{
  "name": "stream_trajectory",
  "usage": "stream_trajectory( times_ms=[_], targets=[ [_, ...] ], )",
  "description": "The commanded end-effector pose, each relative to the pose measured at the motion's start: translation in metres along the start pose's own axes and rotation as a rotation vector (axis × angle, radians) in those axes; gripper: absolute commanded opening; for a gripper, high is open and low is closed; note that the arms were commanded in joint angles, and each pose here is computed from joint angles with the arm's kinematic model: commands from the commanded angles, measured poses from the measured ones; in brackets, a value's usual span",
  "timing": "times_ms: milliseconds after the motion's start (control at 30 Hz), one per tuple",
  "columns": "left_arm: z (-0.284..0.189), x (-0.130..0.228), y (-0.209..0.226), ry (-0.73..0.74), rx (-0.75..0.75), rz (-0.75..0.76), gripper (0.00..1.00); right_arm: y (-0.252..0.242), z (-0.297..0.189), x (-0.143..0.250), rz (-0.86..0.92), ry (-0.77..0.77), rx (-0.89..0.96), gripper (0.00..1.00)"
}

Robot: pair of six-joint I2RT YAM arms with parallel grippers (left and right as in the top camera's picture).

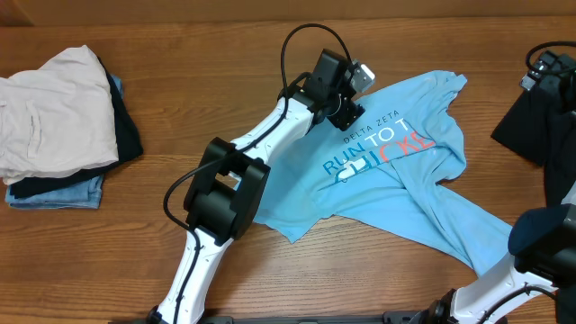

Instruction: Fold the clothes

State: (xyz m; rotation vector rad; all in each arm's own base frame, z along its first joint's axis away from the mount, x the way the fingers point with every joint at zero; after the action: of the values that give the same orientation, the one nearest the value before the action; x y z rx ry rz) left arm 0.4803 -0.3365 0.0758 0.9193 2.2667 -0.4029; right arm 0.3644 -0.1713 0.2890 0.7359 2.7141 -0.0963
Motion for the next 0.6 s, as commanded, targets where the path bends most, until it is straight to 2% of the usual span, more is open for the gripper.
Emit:
stream_trajectory(
  times_ms=[0, 67, 133, 233, 300, 567],
  targets=[
    [0.018, 0.018, 0.01, 0.06, -0.089, 0.046, 0.8, 0.001, -0.017, -0.002, 0.002, -0.051, -0.004, 1.0],
    [0.021, 0.023, 0.012, 0.075, -0.089, 0.042, 0.79, 0.001, -0.017, -0.002, 0.002, -0.051, -0.004, 1.0],
    [0.02, 0.028, 0.016, 0.096, -0.091, 0.032, 0.7, 0.001, -0.017, -0.002, 0.002, -0.051, -0.004, 1.0],
    [0.017, 0.037, 0.028, 0.133, -0.099, 0.01, 0.38, 0.001, -0.017, -0.002, 0.002, -0.051, -0.004, 1.0],
    [0.015, 0.042, 0.039, 0.147, -0.115, -0.007, 0.23, 0.001, -0.017, -0.002, 0.002, -0.051, -0.004, 1.0],
    [-0.014, 0.081, 0.132, 0.24, -0.36, -0.308, 0.19, 0.001, -0.017, -0.002, 0.002, -0.051, -0.004, 1.0]
  ],
)
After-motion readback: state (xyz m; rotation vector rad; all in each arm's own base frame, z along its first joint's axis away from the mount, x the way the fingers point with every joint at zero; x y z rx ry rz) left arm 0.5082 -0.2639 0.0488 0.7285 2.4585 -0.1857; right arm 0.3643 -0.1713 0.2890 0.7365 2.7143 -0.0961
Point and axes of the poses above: each gripper's point midway between its finger pads, its own z axis out along the fingers, its own y axis along the line the jaws close on, x = y × z, the point moved 5 cm from there along -z, back along the fingers, and after that the axes turned 8 degrees about -z, right-handed, at the moved point
